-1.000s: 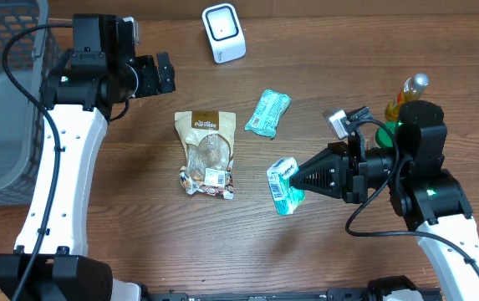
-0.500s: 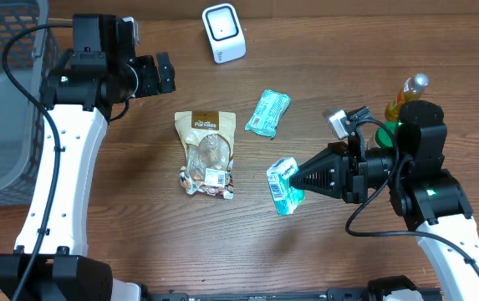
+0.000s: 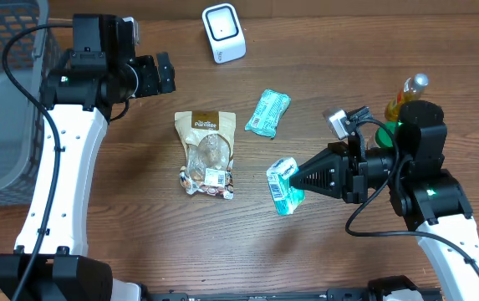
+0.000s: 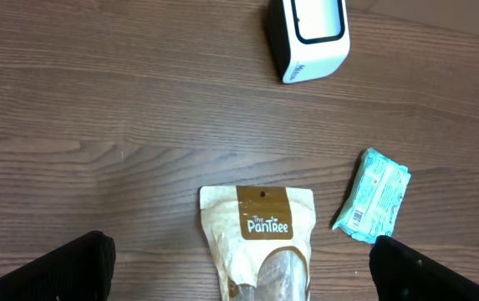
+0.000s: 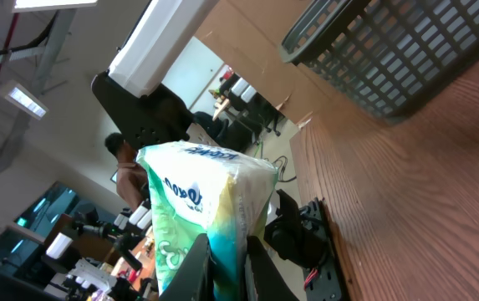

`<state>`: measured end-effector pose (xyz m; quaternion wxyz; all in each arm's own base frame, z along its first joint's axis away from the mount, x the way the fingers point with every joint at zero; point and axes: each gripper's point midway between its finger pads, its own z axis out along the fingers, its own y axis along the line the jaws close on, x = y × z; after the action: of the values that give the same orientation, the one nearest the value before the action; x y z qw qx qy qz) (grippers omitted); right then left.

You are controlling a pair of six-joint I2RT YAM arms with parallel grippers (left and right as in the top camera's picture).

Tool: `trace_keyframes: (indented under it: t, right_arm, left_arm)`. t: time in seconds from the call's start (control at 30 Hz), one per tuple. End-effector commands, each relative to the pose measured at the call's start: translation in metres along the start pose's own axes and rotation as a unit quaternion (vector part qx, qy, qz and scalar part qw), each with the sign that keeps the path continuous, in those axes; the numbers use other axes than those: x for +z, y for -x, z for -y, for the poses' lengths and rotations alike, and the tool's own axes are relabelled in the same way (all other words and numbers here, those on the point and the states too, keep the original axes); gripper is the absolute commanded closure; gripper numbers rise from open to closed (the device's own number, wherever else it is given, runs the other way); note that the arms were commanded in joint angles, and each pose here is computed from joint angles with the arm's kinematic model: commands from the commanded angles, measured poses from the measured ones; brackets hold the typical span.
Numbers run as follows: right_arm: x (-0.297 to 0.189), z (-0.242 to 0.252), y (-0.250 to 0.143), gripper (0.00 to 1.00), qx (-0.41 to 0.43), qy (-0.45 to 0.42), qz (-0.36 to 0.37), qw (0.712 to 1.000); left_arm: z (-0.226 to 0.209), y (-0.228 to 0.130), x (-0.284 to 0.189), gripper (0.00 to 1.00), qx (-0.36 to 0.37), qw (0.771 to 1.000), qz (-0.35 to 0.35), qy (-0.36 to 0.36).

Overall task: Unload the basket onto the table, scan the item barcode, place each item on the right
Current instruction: 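Lift the Kleenex pack and rotate it with the right gripper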

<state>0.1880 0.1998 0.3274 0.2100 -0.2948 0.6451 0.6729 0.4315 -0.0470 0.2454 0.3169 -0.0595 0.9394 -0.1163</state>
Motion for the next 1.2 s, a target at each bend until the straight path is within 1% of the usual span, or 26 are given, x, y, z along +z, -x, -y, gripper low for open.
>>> trace_keyframes:
  t: [0.0,0.47,0.77,1.07,1.17]
  right_arm:
    - [-0.001,-0.007,-0.002,0.93,-0.005,0.014,-0.005,1.0]
    - [-0.001,-0.007,-0.002,0.94,-0.004,0.014,-0.005,1.0]
    - [-0.001,-0.002,0.0,0.95,0.014,-0.001,0.001,1.0]
    - [-0.002,0.016,0.007,0.96,0.019,-0.051,0.023,0.998]
    - [-0.003,0.027,0.011,0.96,0.023,-0.081,0.036,0.996]
  left_arm:
    - [0.002,0.004,-0.003,0.0,0.014,1.0,0.007,0.0]
    - [0.002,0.004,-0.003,0.01,0.014,1.0,0.007,0.0]
    - [0.002,0.004,-0.003,0.0,0.014,1.0,0.007,0.0]
    - [0.002,0.004,-0.003,0.0,0.014,1.0,0.007,0.0]
    - [0.002,0.004,-0.003,0.0,0.014,1.0,0.007,0.0]
